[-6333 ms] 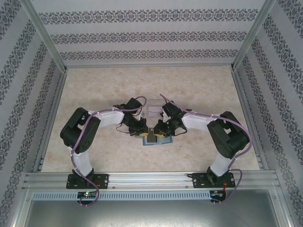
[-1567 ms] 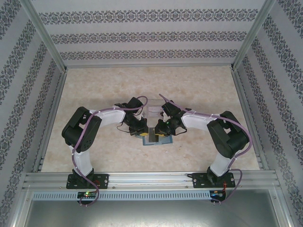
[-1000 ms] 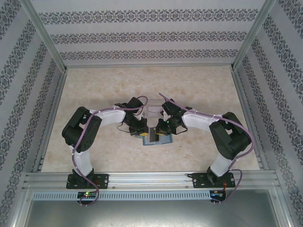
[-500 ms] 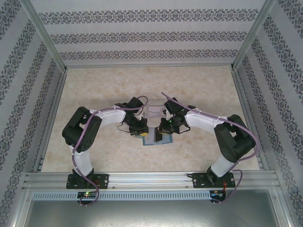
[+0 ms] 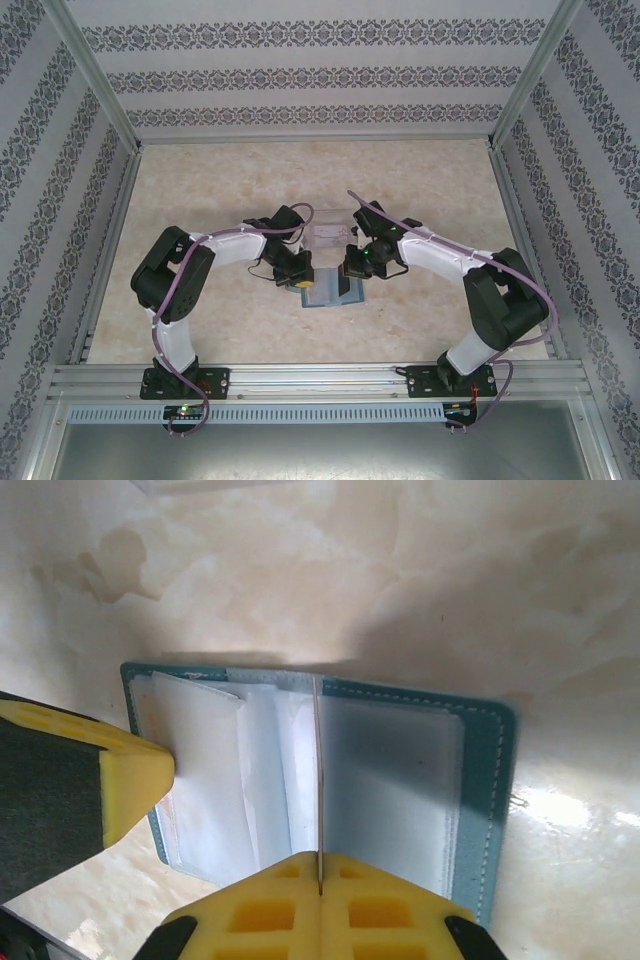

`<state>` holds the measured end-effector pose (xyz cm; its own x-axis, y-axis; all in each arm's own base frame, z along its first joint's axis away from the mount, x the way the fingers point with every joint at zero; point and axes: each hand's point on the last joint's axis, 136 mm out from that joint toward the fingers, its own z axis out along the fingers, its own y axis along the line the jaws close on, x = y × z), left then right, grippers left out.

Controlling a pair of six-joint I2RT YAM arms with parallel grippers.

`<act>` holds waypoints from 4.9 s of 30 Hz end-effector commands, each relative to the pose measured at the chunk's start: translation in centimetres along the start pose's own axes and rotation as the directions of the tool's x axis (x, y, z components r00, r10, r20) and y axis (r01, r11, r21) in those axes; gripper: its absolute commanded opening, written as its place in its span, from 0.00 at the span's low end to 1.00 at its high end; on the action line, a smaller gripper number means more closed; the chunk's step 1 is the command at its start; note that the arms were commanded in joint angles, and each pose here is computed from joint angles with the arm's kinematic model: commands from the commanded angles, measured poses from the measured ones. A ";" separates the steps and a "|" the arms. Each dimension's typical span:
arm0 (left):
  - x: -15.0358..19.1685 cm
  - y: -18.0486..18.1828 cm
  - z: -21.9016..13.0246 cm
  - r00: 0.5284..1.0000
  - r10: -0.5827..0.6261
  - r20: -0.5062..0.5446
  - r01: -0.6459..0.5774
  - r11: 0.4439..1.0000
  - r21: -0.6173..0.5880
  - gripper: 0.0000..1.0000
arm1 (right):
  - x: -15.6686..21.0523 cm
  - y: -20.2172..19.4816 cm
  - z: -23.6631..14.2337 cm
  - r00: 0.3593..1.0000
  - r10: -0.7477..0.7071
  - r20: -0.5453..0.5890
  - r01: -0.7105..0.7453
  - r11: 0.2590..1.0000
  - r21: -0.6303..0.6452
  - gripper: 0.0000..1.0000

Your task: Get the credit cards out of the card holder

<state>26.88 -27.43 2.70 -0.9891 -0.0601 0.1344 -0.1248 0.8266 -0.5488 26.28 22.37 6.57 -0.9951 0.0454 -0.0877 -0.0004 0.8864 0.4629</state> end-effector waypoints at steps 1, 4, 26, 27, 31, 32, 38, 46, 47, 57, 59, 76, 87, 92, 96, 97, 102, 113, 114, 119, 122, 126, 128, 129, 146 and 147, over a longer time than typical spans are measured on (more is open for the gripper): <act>0.5 0.9 -0.6 1.000 -0.001 0.021 0.002 0.998 -0.057 0.09 | -1.7 0.6 -2.0 0.996 -0.058 0.068 0.058 0.998 -0.006 0.03; 0.5 0.8 -1.1 0.999 0.004 0.033 -0.002 0.998 -0.061 0.11 | -2.5 1.1 -2.7 0.986 -0.134 0.101 0.136 0.991 -0.012 0.02; 1.1 1.7 -2.8 0.996 0.022 0.089 -0.013 0.994 -0.105 0.16 | -11.5 4.8 -5.5 0.351 -0.936 0.004 0.918 0.345 0.195 0.00; 1.2 1.8 -2.8 0.996 0.021 0.092 -0.012 0.994 -0.106 0.17 | -11.8 4.9 -5.4 0.321 -0.947 -0.014 0.931 0.312 0.191 0.00; 1.2 2.1 -3.1 0.995 0.018 0.103 -0.006 0.993 -0.114 0.20 | -12.3 5.2 -5.1 0.227 -0.972 -0.068 0.966 0.216 0.142 0.00; 1.2 2.2 -3.1 0.994 0.013 0.104 -0.001 0.993 -0.117 0.21 | -12.3 5.4 -5.1 0.198 -0.977 -0.079 0.974 0.187 0.126 0.00; 1.5 2.4 -3.3 0.994 0.012 0.111 0.001 0.993 -0.118 0.24 | -13.1 5.1 -4.3 0.106 -0.982 -0.154 0.993 0.097 0.066 0.00; 1.5 2.5 -3.9 0.993 0.012 0.117 0.004 0.990 -0.139 0.25 | -14.5 5.4 -3.5 0.036 -0.984 -0.176 0.999 0.032 0.027 0.00; 1.5 2.6 -3.9 0.993 0.011 0.118 0.005 0.990 -0.141 0.25 | -14.5 5.3 -3.3 0.029 -0.983 -0.182 0.999 0.026 0.019 0.00; 1.7 2.9 -4.1 0.993 0.002 0.121 0.017 0.988 -0.154 0.25 | -14.5 4.9 -1.8 -0.004 -0.977 -0.212 0.997 0.012 -0.074 0.00; 1.7 2.9 -4.0 0.993 -0.001 0.119 0.020 0.988 -0.155 0.25 | -14.5 4.8 -1.5 -0.003 -0.976 -0.217 0.996 0.015 -0.083 0.00; 1.8 3.2 -4.1 0.992 -0.003 0.125 0.023 0.987 -0.162 0.25 | -13.5 3.8 1.4 0.010 -0.969 -0.247 0.981 0.057 -0.183 0.05; 1.7 3.1 -4.2 0.992 0.002 0.129 0.019 0.987 -0.161 0.25 | -15.2 4.9 -0.1 0.021 -0.974 -0.225 0.995 0.043 -0.094 0.19; 1.7 3.1 -4.2 0.992 0.001 0.129 0.020 0.987 -0.160 0.25 | -16.2 5.0 -0.8 0.011 -0.971 -0.239 0.999 0.021 -0.040 0.20; 1.7 3.1 -4.1 0.992 0.001 0.128 0.019 0.987 -0.158 0.25 | -17.1 4.9 -1.0 0.009 -0.967 -0.254 1.000 0.010 0.001 0.20; 1.7 3.1 -4.1 0.992 0.001 0.128 0.019 0.987 -0.159 0.25 | -17.4 4.9 -1.0 0.011 -0.967 -0.255 1.000 0.008 0.012 0.20; 1.7 3.1 -4.2 0.992 0.002 0.130 0.019 0.987 -0.159 0.25 | -18.2 5.1 -1.3 0.011 -0.966 -0.260 0.998 -0.004 0.056 0.22; 1.7 3.2 -4.0 0.992 0.001 0.126 0.020 0.987 -0.159 0.25 | -18.9 5.0 -0.1 0.017 -0.965 -0.263 0.996 -0.007 0.088 0.26; 1.8 3.3 -4.0 0.992 -0.001 0.125 0.021 0.987 -0.160 0.25 | -18.8 4.9 0.2 0.018 -0.964 -0.265 0.997 -0.004 0.081 0.26; 1.8 3.3 -4.0 0.992 0.000 0.123 0.020 0.987 -0.159 0.25 | -18.3 4.5 1.3 0.019 -0.962 -0.273 0.998 0.003 0.059 0.26; 1.8 3.3 -4.0 0.992 -0.001 0.123 0.021 0.987 -0.160 0.25 | -18.2 4.2 1.7 0.024 -0.960 -0.280 0.998 0.009 0.055 0.26; 1.8 3.3 -3.9 0.993 -0.002 0.120 0.021 0.987 -0.159 0.25 | -18.2 4.2 1.8 0.024 -0.959 -0.283 0.998 0.008 0.058 0.26; 1.8 3.3 -3.9 0.993 -0.001 0.119 0.021 0.987 -0.160 0.25 | -18.3 4.2 1.8 0.024 -0.959 -0.282 0.998 0.007 0.060 0.26; 1.8 3.3 -3.9 0.993 -0.001 0.118 0.020 0.987 -0.159 0.25 | -18.4 4.2 1.7 0.024 -0.959 -0.282 0.998 0.006 0.063 0.26; 2.0 3.3 -4.0 0.993 0.007 0.115 0.012 0.987 -0.160 0.25 | -17.8 4.4 2.0 0.019 -0.959 -0.284 0.999 0.005 0.052 0.27; 1.9 3.2 -4.0 0.993 0.007 0.115 0.011 0.987 -0.160 0.25 | -17.9 4.4 1.8 0.019 -0.959 -0.283 0.998 0.003 0.057 0.27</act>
<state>25.68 -23.05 4.29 -0.9919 -0.1257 0.0205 -0.1226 0.8987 -0.4211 44.98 26.12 7.73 -0.0498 -0.9794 -0.1954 -0.9876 0.0775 -0.1364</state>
